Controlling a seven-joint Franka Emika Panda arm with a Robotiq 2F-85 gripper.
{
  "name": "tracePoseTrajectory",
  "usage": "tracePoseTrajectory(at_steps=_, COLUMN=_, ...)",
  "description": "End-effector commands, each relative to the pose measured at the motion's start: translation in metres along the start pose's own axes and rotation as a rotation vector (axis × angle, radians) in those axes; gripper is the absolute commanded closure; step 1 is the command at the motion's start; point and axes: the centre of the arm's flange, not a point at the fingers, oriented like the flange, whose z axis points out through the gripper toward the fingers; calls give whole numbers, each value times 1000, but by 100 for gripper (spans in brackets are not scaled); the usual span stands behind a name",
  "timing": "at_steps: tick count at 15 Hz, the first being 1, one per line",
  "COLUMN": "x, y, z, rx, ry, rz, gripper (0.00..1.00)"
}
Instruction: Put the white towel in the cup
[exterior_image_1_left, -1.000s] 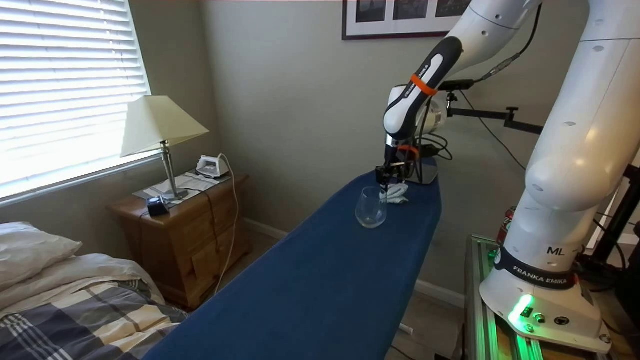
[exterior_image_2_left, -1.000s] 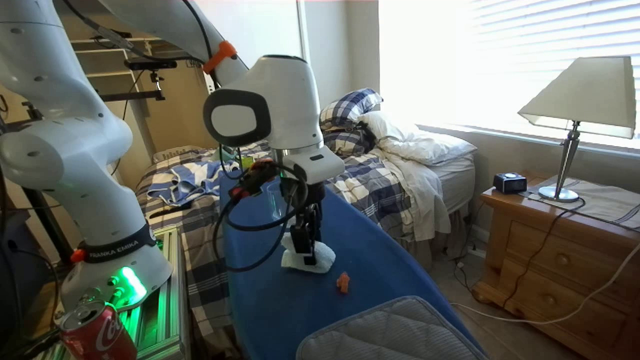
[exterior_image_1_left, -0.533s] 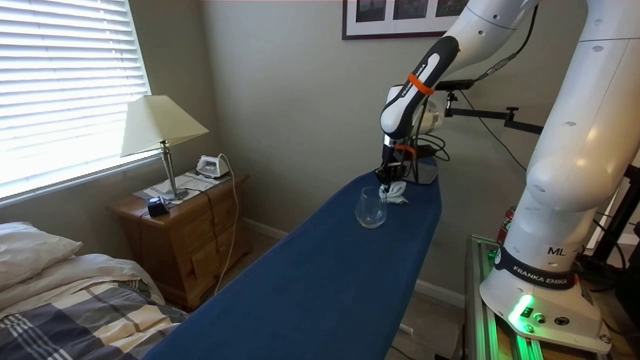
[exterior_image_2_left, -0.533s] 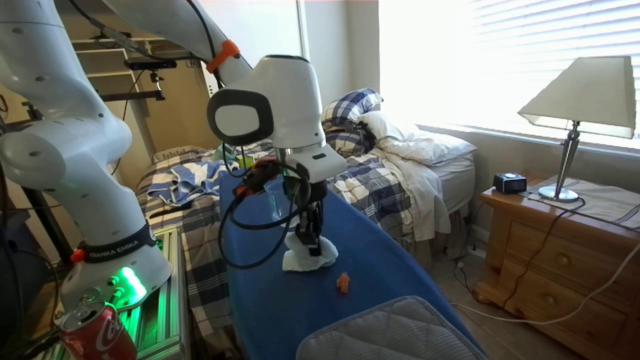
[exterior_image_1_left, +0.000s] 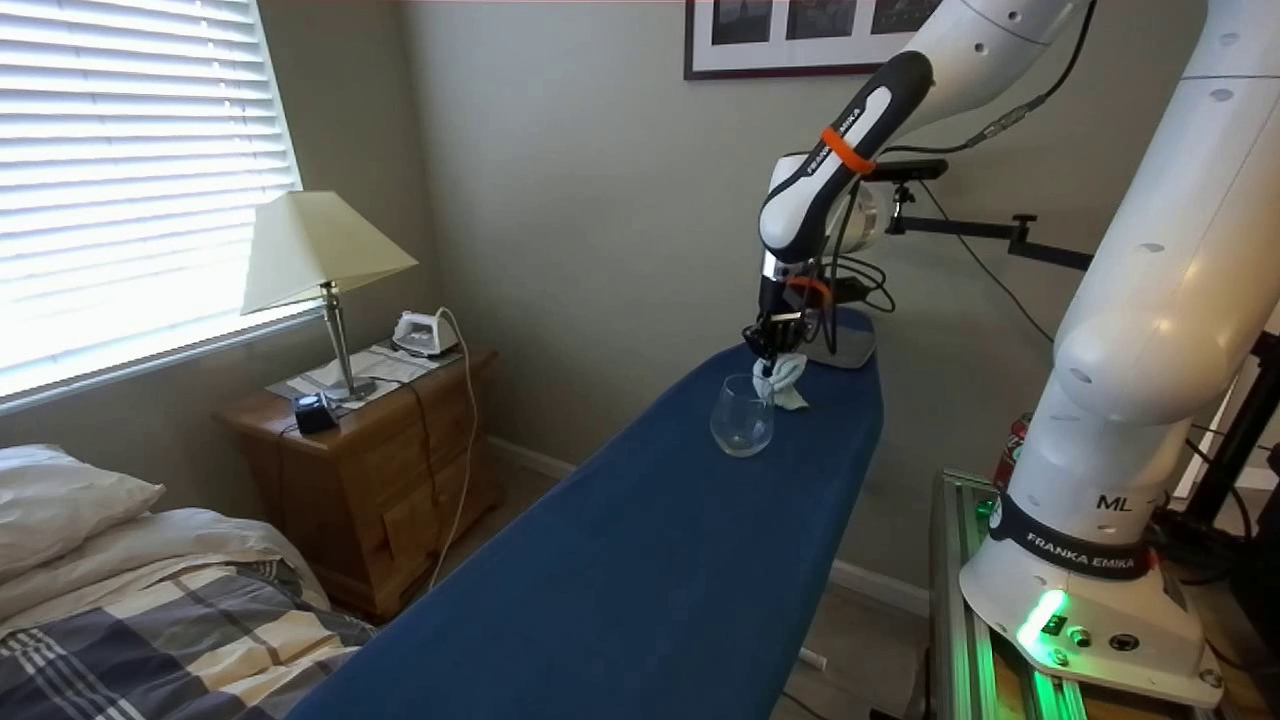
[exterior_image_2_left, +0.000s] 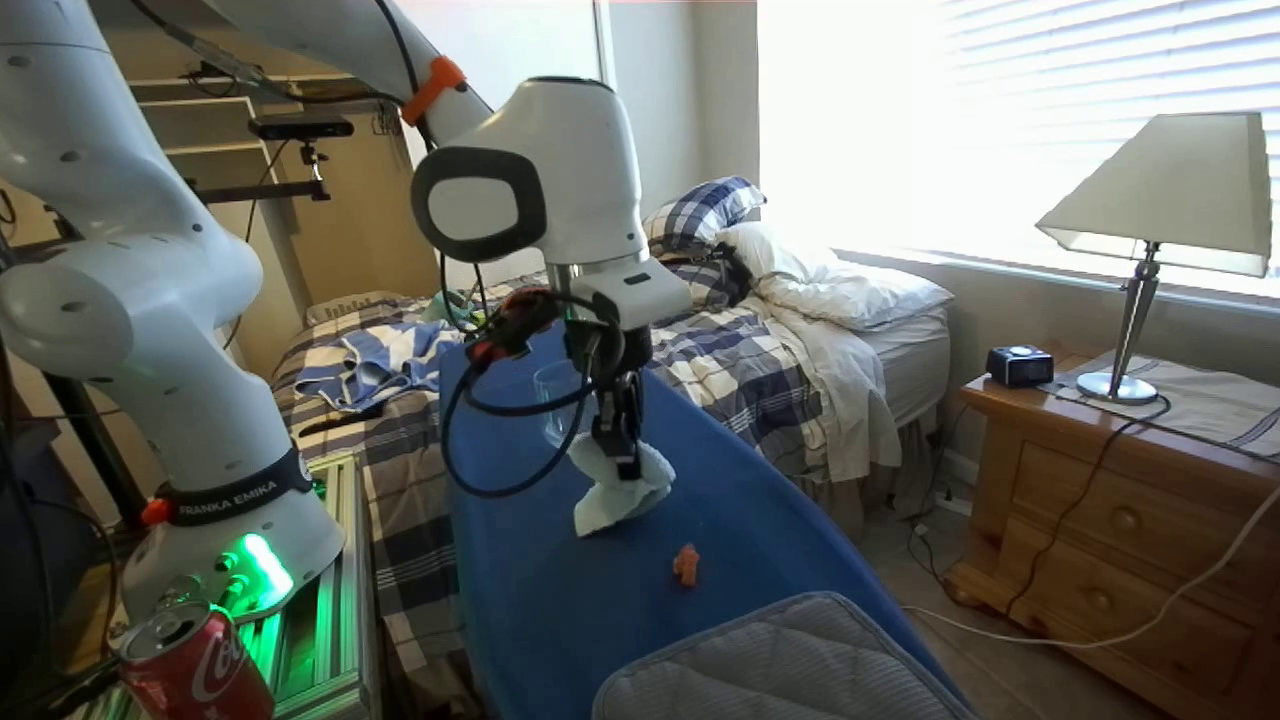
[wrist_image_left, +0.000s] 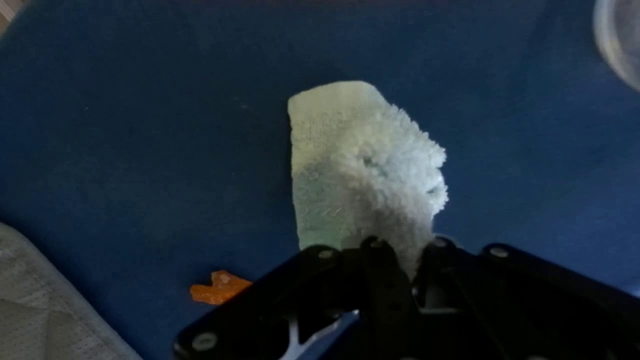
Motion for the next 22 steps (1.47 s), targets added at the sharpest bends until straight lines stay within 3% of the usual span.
tracePoseTrajectory(at_steps=1, x=-16, y=-19, z=-45, rx=12, ry=-11, rz=-33, gripper=98)
tracePoseTrajectory(at_steps=14, x=-47, y=-81, z=-167, rx=48, ry=54, rz=-210, gripper=98)
tracePoseTrajectory(at_steps=22, x=-59, y=-125, z=-160, rx=80, ry=-37, rz=-302, gripper=98)
